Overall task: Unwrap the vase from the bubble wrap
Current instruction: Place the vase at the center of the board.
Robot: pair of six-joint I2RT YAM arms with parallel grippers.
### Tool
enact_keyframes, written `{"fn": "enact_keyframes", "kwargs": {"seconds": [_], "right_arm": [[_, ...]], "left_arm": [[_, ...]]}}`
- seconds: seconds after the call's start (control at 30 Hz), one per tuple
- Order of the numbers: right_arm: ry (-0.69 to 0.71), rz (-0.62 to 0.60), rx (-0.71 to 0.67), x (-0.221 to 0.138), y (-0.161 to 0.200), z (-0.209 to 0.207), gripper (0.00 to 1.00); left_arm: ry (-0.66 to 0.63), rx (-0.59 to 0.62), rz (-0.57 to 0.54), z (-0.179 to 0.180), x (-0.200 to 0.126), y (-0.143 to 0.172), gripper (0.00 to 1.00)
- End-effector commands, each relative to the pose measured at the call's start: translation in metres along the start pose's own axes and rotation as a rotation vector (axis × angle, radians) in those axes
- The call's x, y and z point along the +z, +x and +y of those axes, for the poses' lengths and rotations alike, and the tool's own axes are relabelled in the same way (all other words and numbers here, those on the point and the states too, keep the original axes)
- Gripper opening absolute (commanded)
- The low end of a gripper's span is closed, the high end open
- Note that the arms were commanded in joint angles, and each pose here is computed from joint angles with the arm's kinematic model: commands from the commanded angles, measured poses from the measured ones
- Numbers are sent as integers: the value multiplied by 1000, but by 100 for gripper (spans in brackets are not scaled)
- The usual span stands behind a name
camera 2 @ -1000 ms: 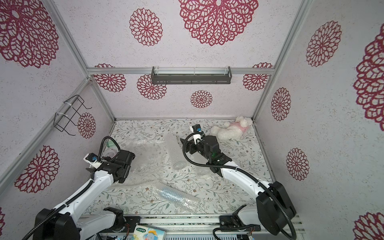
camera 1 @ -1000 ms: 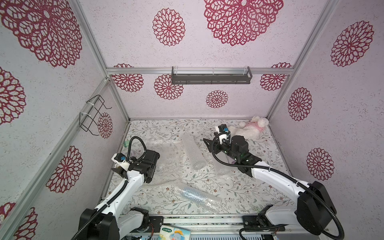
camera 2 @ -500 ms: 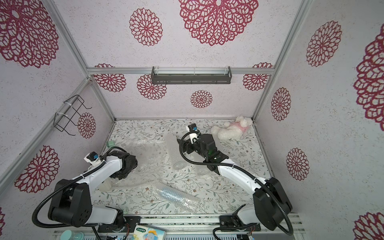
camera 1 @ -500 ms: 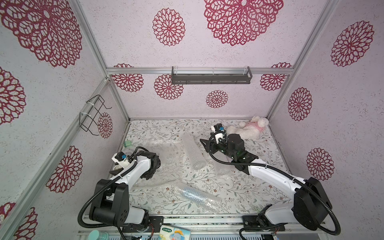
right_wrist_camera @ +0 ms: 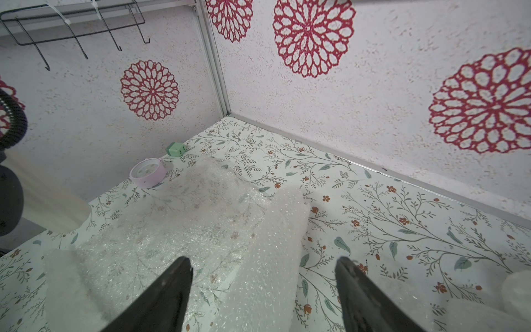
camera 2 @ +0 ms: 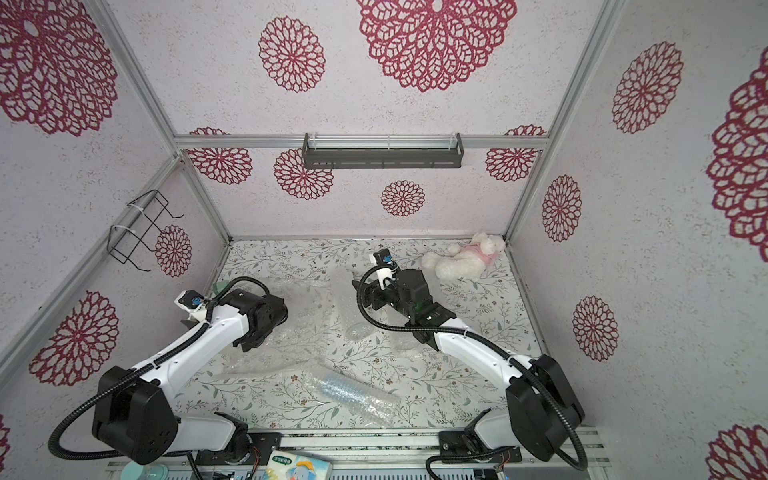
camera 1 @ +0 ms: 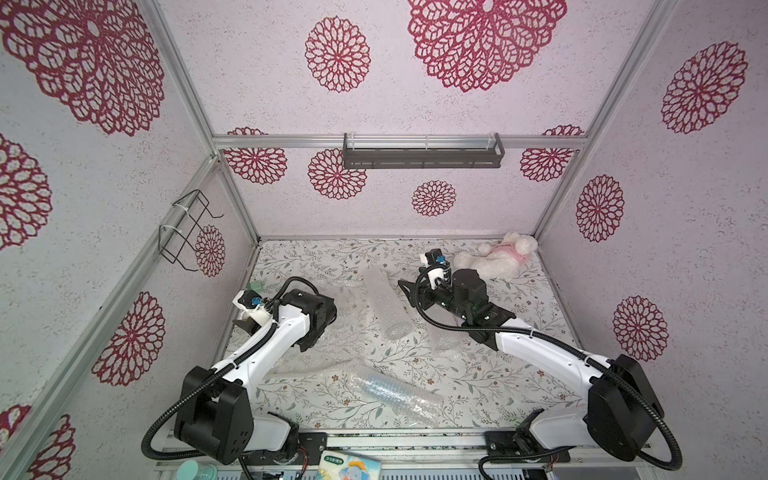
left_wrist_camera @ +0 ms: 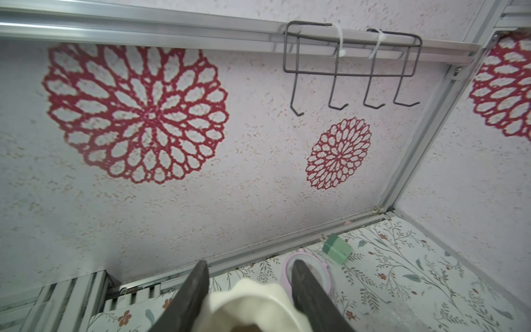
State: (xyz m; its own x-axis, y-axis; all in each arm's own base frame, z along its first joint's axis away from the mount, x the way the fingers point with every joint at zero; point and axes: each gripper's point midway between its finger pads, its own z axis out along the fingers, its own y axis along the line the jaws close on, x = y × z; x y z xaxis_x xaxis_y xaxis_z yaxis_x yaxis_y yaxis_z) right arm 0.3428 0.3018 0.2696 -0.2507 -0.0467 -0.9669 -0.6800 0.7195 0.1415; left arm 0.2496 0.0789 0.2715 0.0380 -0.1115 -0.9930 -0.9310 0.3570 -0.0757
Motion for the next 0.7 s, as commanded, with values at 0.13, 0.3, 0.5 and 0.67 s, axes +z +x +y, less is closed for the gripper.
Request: {"fn": "enact_keyframes", "kwargs": {"seconds": [0.13, 0.3, 0.5, 0.67], "right_arm": [[-19, -62, -13, -5, -30, 9, 81], [-72, -51, 4, -1, -33, 19, 81], [-108, -41, -4, 4, -33, 32, 81], [-117, -31, 0, 1, -34, 35, 81]], "left_arm": [[162, -92, -175, -24, -20, -59, 30], [221, -95, -142, -39, -39, -67, 30], [288, -77, -115, -61, -61, -68, 29], [332, -82, -85, -73, -78, -72, 29]]}}
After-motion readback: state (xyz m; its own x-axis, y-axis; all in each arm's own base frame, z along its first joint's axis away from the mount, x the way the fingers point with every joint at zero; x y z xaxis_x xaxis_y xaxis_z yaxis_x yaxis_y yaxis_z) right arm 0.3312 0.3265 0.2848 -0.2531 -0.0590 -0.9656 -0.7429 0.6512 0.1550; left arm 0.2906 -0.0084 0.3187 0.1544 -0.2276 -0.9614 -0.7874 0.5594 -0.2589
